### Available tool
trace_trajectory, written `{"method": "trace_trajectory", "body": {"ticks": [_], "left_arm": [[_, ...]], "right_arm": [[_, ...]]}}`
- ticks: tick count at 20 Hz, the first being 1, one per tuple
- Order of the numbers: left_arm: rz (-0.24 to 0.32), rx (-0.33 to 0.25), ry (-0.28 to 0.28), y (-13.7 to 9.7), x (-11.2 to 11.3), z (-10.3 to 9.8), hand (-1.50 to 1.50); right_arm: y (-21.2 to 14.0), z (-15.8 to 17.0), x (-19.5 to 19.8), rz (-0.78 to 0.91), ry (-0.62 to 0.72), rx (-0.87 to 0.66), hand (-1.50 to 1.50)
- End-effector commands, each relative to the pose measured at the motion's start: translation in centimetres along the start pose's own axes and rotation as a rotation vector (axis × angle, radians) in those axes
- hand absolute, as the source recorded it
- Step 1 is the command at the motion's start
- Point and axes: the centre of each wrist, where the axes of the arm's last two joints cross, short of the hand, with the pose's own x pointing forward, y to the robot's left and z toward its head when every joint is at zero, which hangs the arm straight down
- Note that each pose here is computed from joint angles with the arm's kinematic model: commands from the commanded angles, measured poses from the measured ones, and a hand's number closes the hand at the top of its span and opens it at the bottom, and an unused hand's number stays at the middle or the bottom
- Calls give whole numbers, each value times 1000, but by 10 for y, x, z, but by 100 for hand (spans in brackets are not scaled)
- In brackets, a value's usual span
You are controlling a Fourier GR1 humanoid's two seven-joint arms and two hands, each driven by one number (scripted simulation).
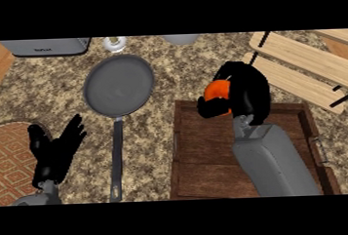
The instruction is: Pick the squash from the tray and place it in the tiered shelf
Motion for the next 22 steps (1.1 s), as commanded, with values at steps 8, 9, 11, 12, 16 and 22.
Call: {"method": "trace_trajectory", "body": {"ticks": [8,9,11,12,16,22], "left_arm": [[6,12,28,14,2,-8,0],[-18,7,10,-10,12,-7,0],[-4,7,19,2,4,1,0],[1,3,5,2,15,-7,0],[12,4,20,-9,14,-5,0],[-15,-10,10,2,11,-7,0]], "right_arm": [[-131,39,67,-50,44,-342,150],[-125,26,64,-23,69,-345,150],[-155,25,64,-25,74,-360,150],[-167,18,65,-22,76,-381,150],[-186,-2,64,-68,106,-401,150],[-248,-40,52,-106,130,-469,150]]}}
